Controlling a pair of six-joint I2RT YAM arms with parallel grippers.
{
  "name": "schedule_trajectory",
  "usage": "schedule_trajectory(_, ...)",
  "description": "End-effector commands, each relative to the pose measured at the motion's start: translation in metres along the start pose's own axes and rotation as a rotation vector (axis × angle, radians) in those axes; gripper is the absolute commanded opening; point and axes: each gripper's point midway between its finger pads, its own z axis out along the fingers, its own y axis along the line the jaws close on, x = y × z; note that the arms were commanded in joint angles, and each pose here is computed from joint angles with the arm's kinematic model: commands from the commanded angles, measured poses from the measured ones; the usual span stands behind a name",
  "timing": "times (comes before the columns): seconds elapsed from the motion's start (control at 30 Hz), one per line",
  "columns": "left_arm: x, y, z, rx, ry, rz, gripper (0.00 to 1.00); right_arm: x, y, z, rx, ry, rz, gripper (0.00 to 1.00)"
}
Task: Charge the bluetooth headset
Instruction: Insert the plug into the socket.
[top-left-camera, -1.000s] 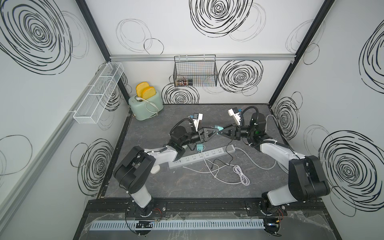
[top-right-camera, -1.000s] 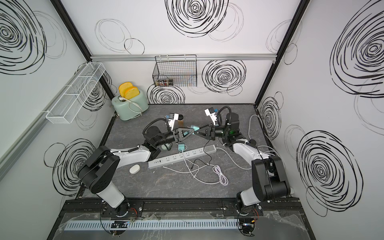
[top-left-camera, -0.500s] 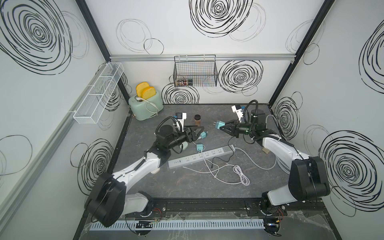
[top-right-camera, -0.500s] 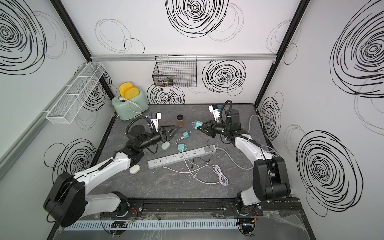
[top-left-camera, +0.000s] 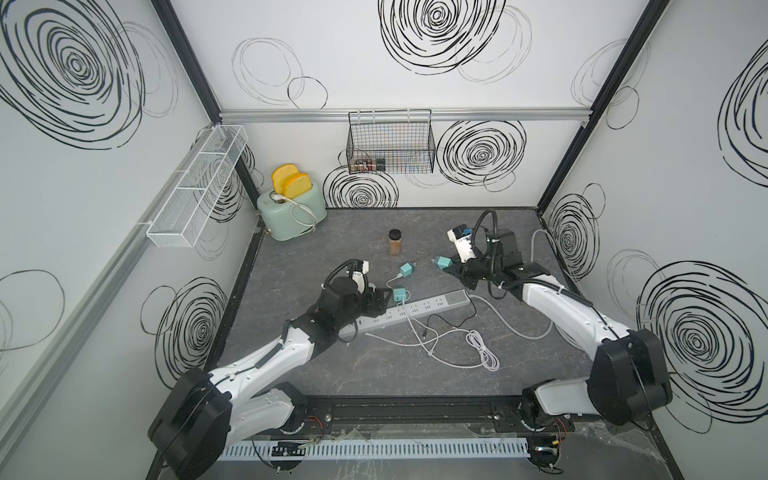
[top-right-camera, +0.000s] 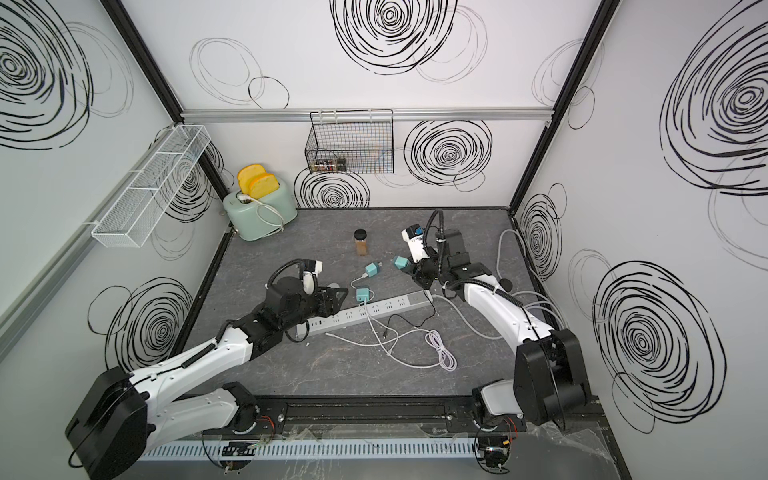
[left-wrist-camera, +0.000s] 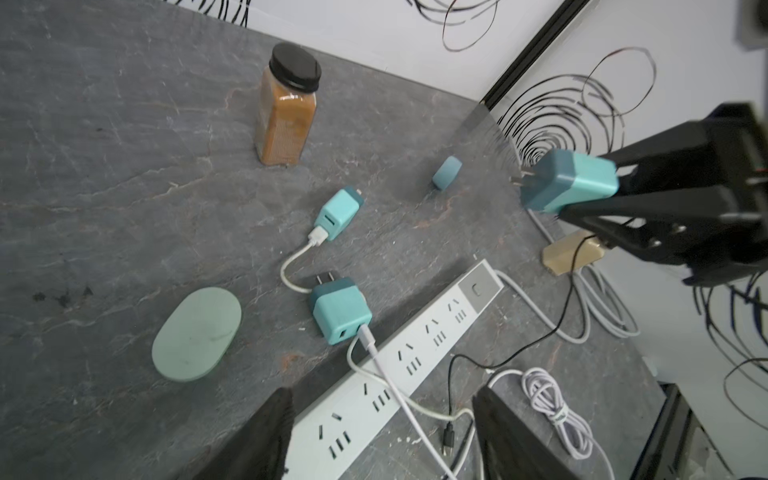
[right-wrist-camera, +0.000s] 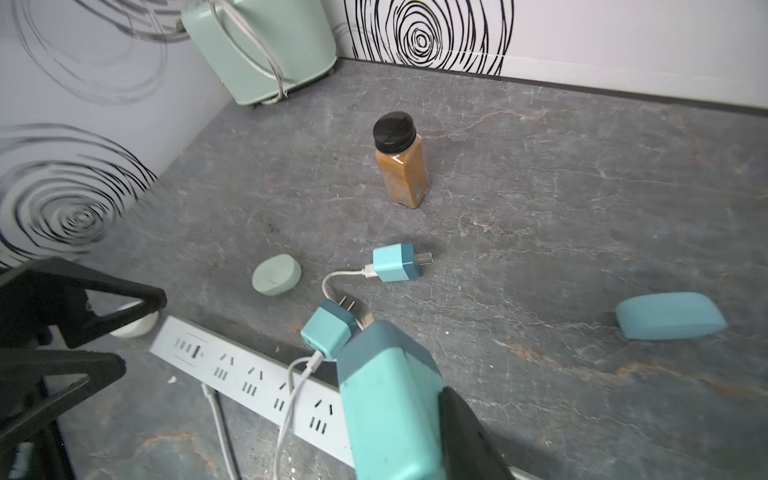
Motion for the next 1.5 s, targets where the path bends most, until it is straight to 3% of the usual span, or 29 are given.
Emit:
schedule_trajectory(0.0,0.007,0.013,0.001,-0.071,0.001,0.029,0.72,0.019,0.014,-0.009,0.004,0.157,-0.263,0.09)
schedule_trajectory(0.3,0.023,0.017,-0.002,-0.057,0.027,0.026,0.72,0.057,0.017,-0.01,-0.001,0.537,-0.438,0.08)
schedule_trajectory(0.57,0.032,0.021,0.004,-0.063,0.055,0.041,0.73,0.084,0.016,-0.002,-0.067,0.741,-0.533,0.07)
schedule_trajectory(0.97,0.044,0.024,0.009,-0.054,0.084,0.038,0.72,0.065,0.032,0.007,-0.186,0.77,-0.589,0.06)
schedule_trajectory(1.47,0.046,0.024,0.008,-0.05,0.085,0.034,0.72,0.075,0.07,0.014,-0.358,0.861,-0.563,0.04)
